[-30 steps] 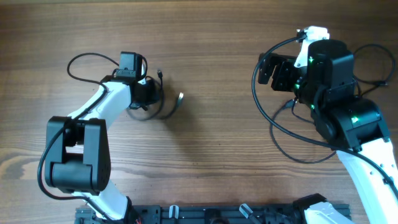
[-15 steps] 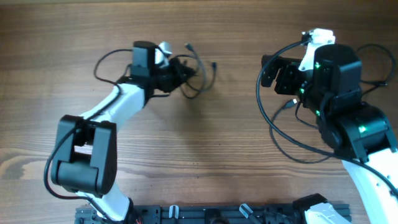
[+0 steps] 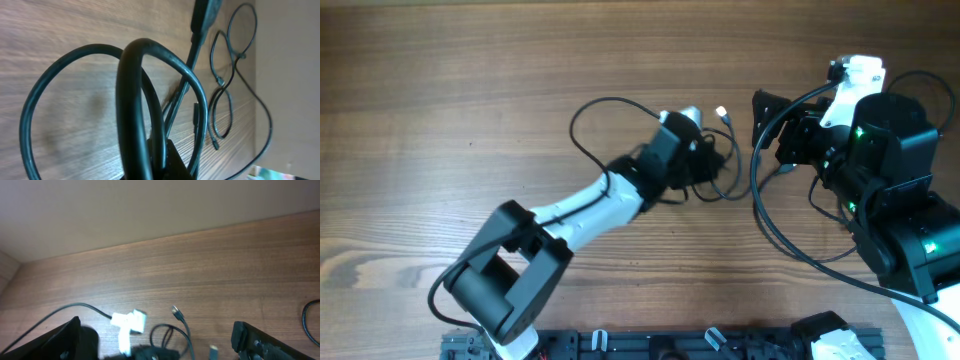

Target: Untangle cables

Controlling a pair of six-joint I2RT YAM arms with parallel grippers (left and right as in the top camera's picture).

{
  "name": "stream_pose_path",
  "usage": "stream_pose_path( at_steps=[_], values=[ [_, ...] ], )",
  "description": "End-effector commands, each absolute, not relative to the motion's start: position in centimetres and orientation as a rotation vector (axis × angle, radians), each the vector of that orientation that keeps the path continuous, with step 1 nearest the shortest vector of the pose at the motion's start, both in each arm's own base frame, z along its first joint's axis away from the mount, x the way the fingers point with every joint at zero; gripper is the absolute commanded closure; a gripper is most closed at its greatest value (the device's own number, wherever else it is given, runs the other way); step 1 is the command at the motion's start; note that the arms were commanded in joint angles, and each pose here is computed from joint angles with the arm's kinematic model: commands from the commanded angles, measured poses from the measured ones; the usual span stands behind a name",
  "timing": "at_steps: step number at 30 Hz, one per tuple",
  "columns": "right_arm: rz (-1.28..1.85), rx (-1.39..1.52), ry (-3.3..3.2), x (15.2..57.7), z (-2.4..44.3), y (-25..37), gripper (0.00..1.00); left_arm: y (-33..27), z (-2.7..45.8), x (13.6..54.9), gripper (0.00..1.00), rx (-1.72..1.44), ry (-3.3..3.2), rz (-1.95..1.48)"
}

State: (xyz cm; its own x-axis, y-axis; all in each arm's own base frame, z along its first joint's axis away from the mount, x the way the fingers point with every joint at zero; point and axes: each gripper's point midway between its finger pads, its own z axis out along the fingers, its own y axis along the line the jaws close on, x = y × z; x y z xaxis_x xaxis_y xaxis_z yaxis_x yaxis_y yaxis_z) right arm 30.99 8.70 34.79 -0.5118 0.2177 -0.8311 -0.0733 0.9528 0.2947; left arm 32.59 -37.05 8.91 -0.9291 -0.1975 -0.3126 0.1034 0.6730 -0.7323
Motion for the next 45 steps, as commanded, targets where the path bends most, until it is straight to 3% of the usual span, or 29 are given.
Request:
stream_pose_path(
  at_steps=[1,15,23,24,27,28,45],
  values=[
    [0.366,0.099,2.054,30.7,35.8,8.7,0.00,-37.0,8.5,33.0,0.96,-0.101,2.468,-0.989],
    [0.367,0.099,2.047,30.5,35.9,8.6,0.00,-37.1,8.3,32.7,0.96,-0.094,2.472,-0.968],
    [0.368,0.099,2.046,30.5,36.0,8.6,0.00,-37.1,8.2,32.6,0.79,-0.095,2.479,-0.962],
    [0.368,0.100,2.045,30.5,36.0,8.6,0.00,-37.0,8.1,32.6,0.73,-0.096,2.482,-0.959],
    [0.368,0.099,2.046,30.5,36.0,8.6,0.00,-37.0,8.1,32.6,0.09,-0.096,2.482,-0.959],
    [0.368,0.099,2.046,30.5,36.0,8.6,0.00,-37.0,8.2,32.7,0.02,-0.098,2.480,-0.959],
    [0.368,0.100,2.046,30.5,36.0,8.6,0.00,-31.1,10.5,38.5,0.00,-0.267,2.416,-1.048]
  ],
)
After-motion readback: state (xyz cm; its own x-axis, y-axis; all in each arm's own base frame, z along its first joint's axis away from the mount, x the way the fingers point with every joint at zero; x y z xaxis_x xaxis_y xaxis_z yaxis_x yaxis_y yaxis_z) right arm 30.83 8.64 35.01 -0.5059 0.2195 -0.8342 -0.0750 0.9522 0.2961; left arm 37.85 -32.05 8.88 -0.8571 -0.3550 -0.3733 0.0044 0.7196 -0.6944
